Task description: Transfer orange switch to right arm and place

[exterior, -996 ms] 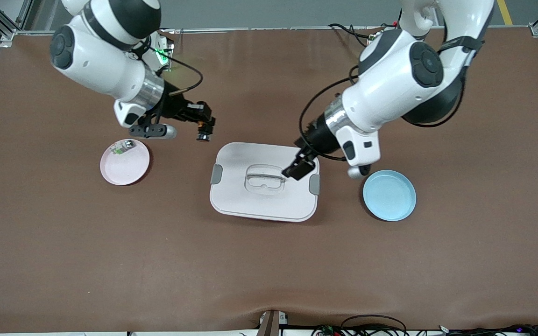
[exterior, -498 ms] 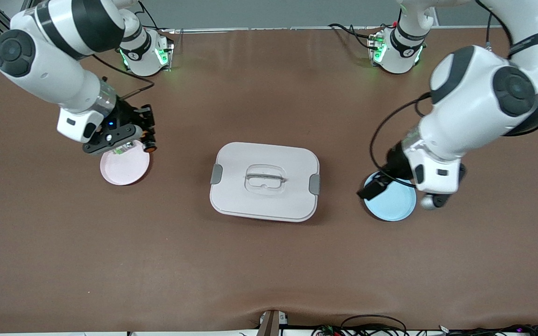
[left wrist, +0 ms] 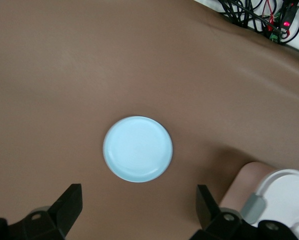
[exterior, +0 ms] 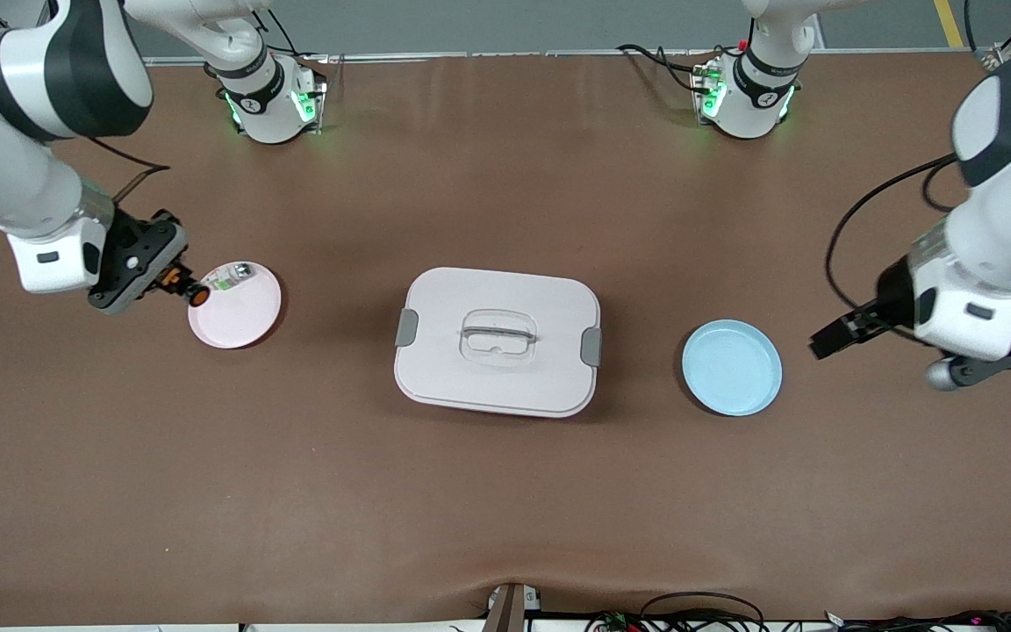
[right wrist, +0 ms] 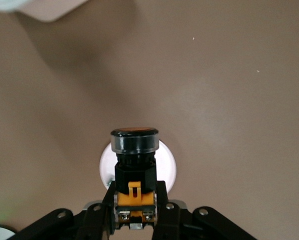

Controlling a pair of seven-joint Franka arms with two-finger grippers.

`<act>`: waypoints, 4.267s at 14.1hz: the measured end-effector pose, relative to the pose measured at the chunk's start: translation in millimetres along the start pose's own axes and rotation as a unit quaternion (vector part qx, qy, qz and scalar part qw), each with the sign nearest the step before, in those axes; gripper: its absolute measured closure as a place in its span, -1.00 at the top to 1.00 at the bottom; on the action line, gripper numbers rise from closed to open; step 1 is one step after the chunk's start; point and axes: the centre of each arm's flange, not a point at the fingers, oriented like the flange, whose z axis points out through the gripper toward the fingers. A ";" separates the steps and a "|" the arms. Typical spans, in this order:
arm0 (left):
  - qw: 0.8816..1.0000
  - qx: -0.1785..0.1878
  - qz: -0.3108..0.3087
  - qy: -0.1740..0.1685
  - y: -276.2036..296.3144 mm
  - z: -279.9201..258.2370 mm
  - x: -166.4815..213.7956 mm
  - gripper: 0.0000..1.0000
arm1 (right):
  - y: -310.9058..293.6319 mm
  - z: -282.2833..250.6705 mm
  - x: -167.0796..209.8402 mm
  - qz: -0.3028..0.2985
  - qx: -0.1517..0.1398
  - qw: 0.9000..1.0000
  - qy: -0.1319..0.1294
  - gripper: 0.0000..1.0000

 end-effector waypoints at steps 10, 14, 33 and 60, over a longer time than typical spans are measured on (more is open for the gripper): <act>0.992 0.046 0.119 -0.008 -55.9 -73.6 -60.6 1.00 | 7.4 170.1 -78.3 -0.139 -0.047 0.989 0.014 -0.34; 0.992 0.052 0.118 -0.014 -60.0 -71.9 -71.7 1.00 | 5.2 213.4 -86.4 -0.190 -0.027 0.981 0.004 -0.34; 0.994 0.021 0.109 -0.025 -91.5 -77.3 -63.3 1.00 | -19.9 307.9 -99.6 -0.191 0.019 0.981 -0.001 -0.30; 0.990 0.023 0.140 -0.008 -72.2 -73.1 -89.4 1.00 | 1.9 5.4 -70.0 0.449 0.036 0.893 -0.011 1.00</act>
